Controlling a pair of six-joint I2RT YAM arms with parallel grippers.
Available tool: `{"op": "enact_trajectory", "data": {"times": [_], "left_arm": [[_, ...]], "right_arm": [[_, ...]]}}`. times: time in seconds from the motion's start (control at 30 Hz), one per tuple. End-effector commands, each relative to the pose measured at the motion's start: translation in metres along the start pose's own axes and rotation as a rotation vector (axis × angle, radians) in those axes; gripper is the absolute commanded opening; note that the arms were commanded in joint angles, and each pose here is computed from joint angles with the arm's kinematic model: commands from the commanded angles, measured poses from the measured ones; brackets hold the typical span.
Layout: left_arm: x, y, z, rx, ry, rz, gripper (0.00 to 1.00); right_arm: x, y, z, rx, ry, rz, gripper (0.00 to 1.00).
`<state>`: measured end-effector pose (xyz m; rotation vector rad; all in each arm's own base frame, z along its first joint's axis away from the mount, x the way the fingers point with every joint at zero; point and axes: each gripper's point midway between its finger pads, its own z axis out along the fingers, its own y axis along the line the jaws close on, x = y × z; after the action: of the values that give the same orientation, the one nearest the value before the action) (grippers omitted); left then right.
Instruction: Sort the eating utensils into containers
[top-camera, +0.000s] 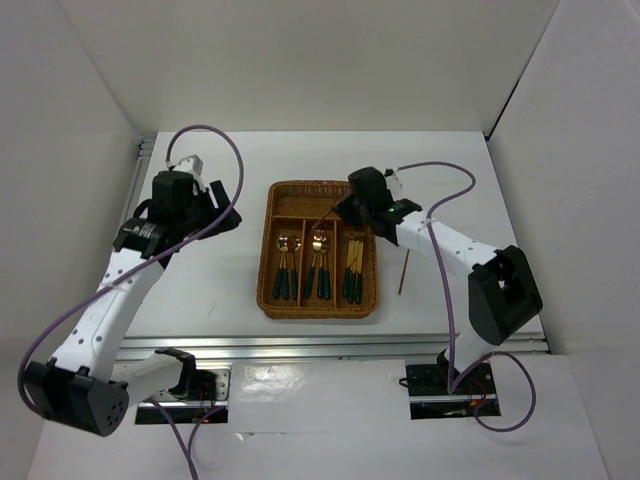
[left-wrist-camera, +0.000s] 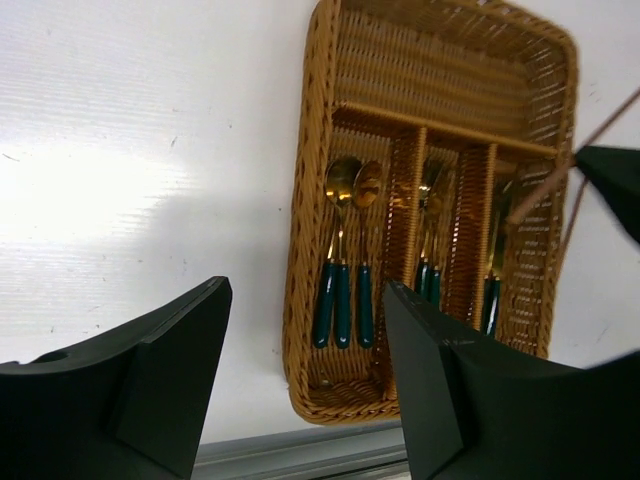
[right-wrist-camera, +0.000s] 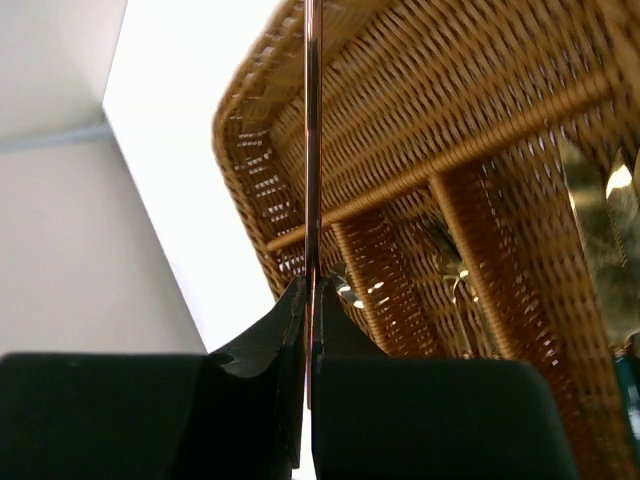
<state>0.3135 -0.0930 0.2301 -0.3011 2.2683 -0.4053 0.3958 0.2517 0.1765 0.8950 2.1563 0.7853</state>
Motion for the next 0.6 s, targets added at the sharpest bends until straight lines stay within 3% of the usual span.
{"op": "enact_trajectory", "data": {"times": [0.0, 0.37, 0.57], "left_arm": [[-0.014, -0.001, -0.023, 0.018, -0.101, -0.021, 0.77], [-0.008, 0.001, -0.055, 0.045, -0.152, -0.020, 0.78], [-0.013, 0.007, -0.066, 0.023, -0.189, -0.018, 0.79]], "right_arm": [[-0.008, 0.027, 0.007, -0.077, -0.162, 0.232, 0.00], [0.030, 0.036, 0.054, -0.058, -0.264, 0.488, 0.04], [0.021, 0.053, 0.067, -0.070, -0.343, 0.484, 0.08]]}}
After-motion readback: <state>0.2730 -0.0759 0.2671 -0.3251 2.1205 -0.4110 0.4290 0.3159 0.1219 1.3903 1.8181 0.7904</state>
